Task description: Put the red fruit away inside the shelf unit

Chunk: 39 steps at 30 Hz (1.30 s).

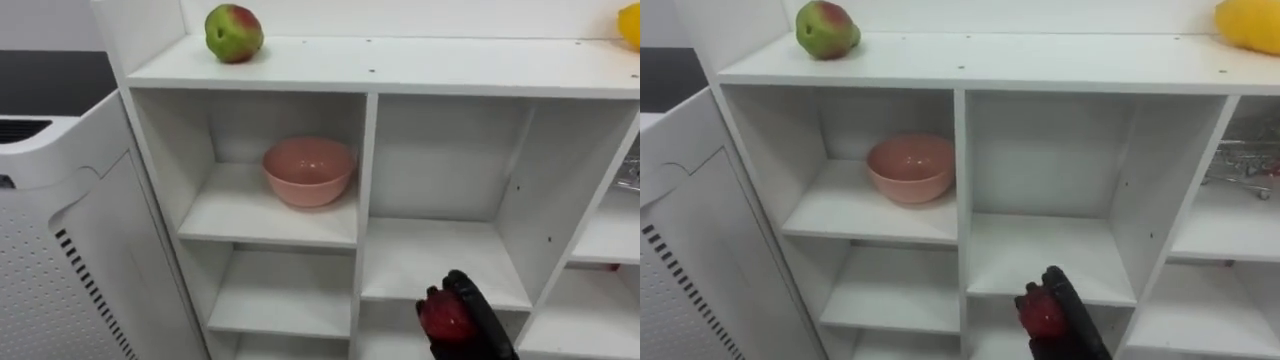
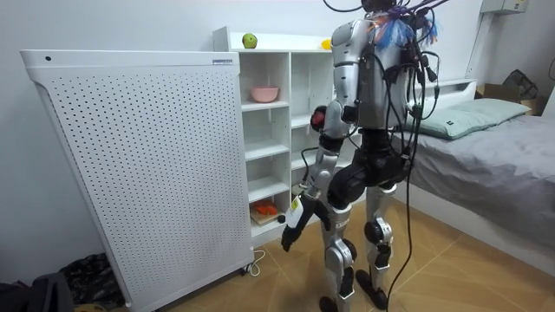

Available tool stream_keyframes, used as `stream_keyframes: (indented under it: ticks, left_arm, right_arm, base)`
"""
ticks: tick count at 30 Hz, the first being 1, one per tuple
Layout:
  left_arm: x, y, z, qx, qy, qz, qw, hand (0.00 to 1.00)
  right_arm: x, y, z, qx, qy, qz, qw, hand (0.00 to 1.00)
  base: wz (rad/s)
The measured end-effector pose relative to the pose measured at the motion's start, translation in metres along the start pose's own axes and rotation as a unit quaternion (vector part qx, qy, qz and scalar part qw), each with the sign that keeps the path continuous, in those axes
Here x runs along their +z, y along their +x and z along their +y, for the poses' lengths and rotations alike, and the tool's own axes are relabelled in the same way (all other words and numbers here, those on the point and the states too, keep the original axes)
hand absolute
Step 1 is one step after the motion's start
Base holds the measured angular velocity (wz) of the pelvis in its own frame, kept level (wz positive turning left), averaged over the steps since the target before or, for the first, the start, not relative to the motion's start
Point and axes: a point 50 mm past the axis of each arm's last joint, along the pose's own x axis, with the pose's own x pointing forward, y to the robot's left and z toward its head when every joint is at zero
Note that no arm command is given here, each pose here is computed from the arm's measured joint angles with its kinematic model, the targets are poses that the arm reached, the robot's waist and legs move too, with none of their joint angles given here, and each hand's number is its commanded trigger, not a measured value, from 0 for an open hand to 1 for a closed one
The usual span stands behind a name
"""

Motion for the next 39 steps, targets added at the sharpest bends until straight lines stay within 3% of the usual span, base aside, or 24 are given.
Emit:
stream_keyframes:
  ticks: [10, 21, 29, 39]
  left_arm:
    - [0.016, 0.0, -0.002, -0.01, -0.011, -0.019, 1.0, 0.0]
    - [0.018, -0.001, 0.0, -0.004, -0.024, -0.028, 0.999, 0.0]
    - [0.041, -0.005, 0.005, 0.009, -0.031, -0.088, 0.996, 0.0]
    - [0.037, -0.004, 0.018, 0.04, -0.028, -0.095, 0.994, 0.0]
  right_arm:
    - [0.004, 0.002, -0.017, -0.049, 0.044, -0.01, 0.998, 1.0]
    - [0.047, 0.017, 0.014, -0.042, 0.062, -0.063, 0.995, 1.0]
    - [0.076, 0.028, 0.067, 0.006, 0.059, -0.092, 0.994, 1.0]
    - [0.113, 0.029, 0.121, 0.043, 0.063, -0.14, 0.987, 1.0]
  base:
    - [-0.01]
    - [0.13]
    - [0.11]
    - [0.03]
